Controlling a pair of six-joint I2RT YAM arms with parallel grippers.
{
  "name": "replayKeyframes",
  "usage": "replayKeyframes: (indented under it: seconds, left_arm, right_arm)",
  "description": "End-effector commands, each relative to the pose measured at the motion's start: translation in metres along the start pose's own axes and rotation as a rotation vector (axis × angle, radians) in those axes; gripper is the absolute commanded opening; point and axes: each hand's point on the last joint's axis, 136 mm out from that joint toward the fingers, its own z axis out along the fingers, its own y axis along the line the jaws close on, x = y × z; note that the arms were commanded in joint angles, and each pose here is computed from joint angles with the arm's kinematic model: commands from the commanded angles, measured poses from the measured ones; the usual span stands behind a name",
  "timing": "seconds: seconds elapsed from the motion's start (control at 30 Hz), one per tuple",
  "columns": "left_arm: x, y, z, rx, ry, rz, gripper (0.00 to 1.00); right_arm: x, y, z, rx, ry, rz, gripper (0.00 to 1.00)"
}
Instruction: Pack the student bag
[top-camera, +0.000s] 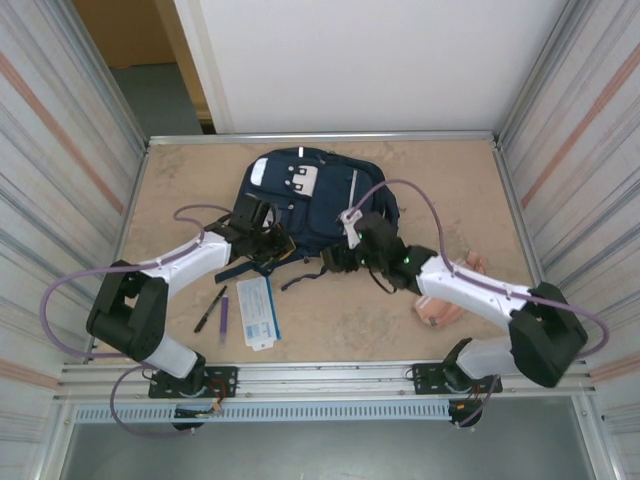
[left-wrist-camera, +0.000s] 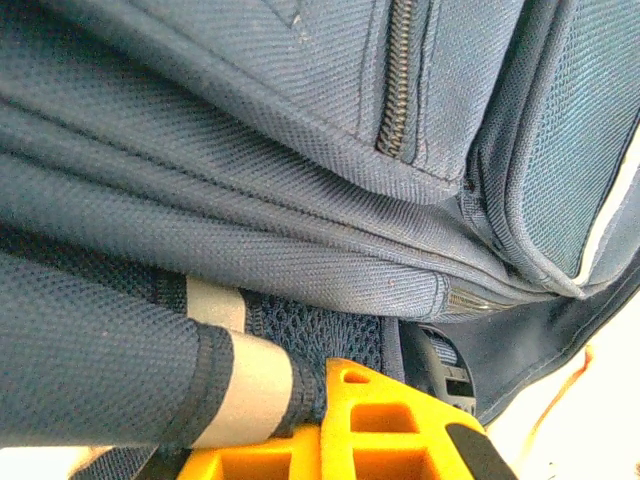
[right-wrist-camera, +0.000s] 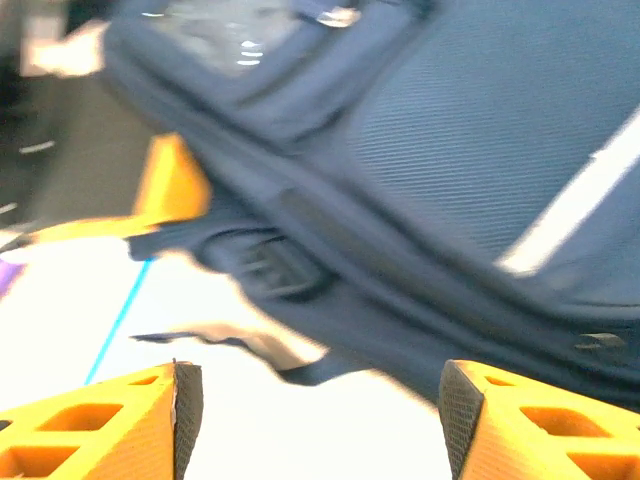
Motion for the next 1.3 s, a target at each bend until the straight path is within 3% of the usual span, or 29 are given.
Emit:
replayKeyframes:
  seconds: [0.0,0.1,0.23,0.53,0.7,0.8,1.0,1.27]
  left_arm:
    - [0.000,-0.028,-0.022,0.097,-0.029,-0.052,0.00]
    - [0.002,-0.036,-0.035,0.116,-0.028,-0.041,0.00]
    - [0.009,-0.044,-0.047,0.151,-0.006,-0.041,0.00]
    - [0.019,-0.045,-0.055,0.170,0.033,-0.056,0.00]
    - [0.020,-0.048,-0.056,0.180,0.040,-0.056,0.00]
    - [0.021,-0.050,-0.056,0.182,0.049,-0.044,0.00]
    - [0.013,-0.040,-0.056,0.172,0.043,-0.050,0.00]
    - [-0.018,-0.004,-0.059,0.084,-0.022,-0.029,0.00]
  right_arm:
    - [0.030,0.022,0.007,-0.047,0.032,0.075,0.63]
    - [0.042,0.026,0.020,0.011,0.085,0.167,0.63]
    - [0.034,0.033,0.040,0.077,0.064,0.122,0.64]
    - [-0.005,0.036,0.067,0.292,-0.127,0.073,0.61]
    - [-0.015,0.025,0.073,0.443,-0.190,0.075,0.46]
    - [-0.019,0.027,0.074,0.456,-0.205,0.086,0.37]
    - [-0.013,0.030,0.070,0.433,-0.171,0.079,0.03]
    - [0.029,0.027,0.058,0.263,0.047,0.077,0.00]
